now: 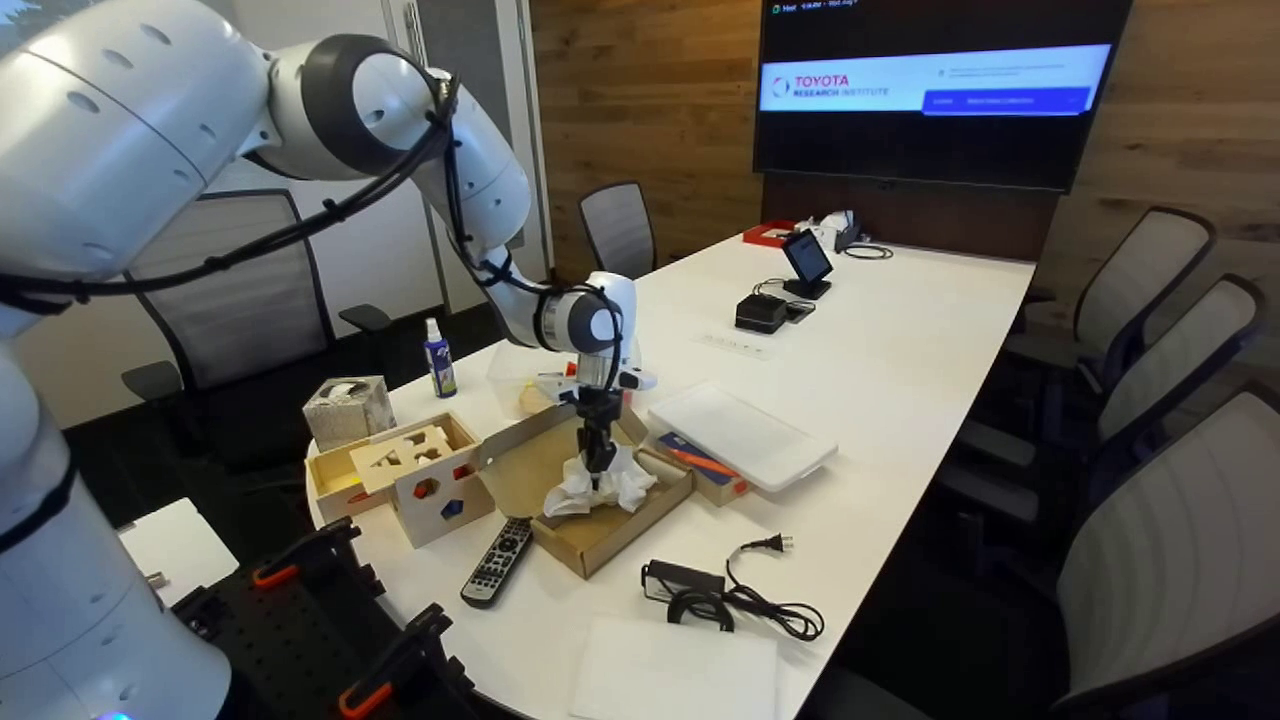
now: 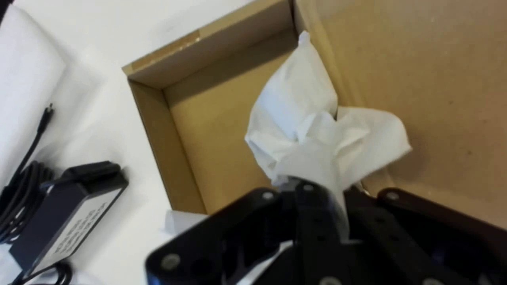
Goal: Use the napkins to wipe inside the box
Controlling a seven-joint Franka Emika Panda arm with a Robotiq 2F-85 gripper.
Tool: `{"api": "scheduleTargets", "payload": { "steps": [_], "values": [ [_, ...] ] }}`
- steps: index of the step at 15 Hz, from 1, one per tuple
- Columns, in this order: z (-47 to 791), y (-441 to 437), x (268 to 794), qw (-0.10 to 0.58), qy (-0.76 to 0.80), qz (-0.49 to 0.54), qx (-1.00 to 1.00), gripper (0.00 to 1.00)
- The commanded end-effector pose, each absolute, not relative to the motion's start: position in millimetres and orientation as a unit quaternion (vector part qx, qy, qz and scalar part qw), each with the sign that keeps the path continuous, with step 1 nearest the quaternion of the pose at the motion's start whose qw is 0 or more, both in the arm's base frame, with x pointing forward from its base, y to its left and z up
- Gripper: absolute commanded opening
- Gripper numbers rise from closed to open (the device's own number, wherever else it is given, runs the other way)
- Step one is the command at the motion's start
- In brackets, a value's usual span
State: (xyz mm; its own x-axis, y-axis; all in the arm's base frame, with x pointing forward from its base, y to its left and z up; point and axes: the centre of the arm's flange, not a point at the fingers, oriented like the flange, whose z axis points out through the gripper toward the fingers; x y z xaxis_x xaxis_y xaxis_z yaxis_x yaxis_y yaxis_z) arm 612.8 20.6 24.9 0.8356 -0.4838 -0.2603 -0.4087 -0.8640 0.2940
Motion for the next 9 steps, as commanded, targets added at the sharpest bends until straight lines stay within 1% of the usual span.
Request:
{"api": "scheduleTargets", "payload": {
  "steps": [1,6,9],
  "values": [
    [35,26,593,0.067,-0.221,-0.234,0.944,0.01],
    [16,22,567,0.032,-0.236,-0.31,0.92,0.01],
    [9,14,550,0.032,-0.266,-0.347,0.899,0.01]
  ]
}}
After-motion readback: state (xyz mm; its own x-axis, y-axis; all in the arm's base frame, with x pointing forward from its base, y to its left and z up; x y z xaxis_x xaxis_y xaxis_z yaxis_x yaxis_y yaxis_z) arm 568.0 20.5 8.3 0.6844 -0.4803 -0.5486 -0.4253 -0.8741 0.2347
